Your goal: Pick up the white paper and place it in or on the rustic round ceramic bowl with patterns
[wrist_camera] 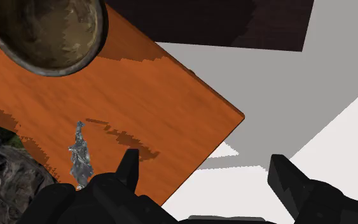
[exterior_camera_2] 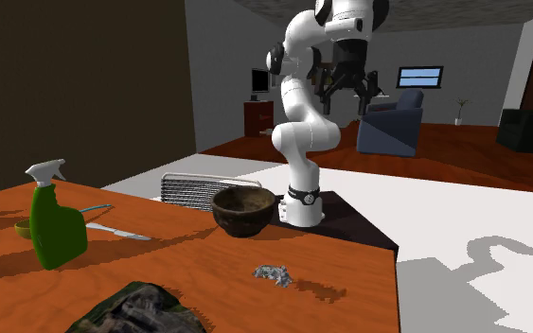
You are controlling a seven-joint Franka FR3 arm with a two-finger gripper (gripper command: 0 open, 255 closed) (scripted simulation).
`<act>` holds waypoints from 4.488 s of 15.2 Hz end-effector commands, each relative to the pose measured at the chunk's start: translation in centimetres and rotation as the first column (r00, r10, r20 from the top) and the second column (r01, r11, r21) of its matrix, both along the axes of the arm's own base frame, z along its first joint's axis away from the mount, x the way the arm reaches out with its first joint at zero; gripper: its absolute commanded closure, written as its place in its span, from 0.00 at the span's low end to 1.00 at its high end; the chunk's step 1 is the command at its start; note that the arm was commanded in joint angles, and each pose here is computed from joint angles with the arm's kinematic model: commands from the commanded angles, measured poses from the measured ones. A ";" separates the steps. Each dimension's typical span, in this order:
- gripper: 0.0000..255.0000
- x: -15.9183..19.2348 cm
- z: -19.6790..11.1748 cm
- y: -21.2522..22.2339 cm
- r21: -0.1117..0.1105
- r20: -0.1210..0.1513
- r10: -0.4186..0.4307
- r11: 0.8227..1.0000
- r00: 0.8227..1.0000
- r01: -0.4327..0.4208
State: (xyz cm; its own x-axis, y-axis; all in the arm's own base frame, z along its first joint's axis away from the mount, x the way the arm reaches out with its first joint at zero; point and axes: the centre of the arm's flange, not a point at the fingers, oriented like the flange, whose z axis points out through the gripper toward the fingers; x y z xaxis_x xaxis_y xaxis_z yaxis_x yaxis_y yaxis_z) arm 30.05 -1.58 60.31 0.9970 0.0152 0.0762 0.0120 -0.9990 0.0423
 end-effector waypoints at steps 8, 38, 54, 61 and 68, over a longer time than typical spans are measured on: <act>0.00 5.7 -4.9 -6.3 0.035 -0.023 0.031 0.999 0.999 -0.030; 0.00 24.0 -26.9 -23.4 0.150 -0.088 0.134 0.981 0.987 -0.120; 1.00 24.0 -26.9 -23.3 0.150 -0.088 0.134 0.981 0.987 -0.120; 0.00 19.6 -28.5 -20.2 -0.160 -0.099 0.144 0.974 0.985 -0.158; 0.00 19.7 -32.4 -21.0 -0.160 -0.099 0.144 0.974 0.985 -0.158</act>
State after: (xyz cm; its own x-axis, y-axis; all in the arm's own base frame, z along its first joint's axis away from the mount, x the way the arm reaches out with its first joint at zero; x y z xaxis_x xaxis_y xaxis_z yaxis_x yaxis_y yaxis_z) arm 49.67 -22.41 28.46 0.9849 0.1713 -0.0266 0.1731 -0.9644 0.1999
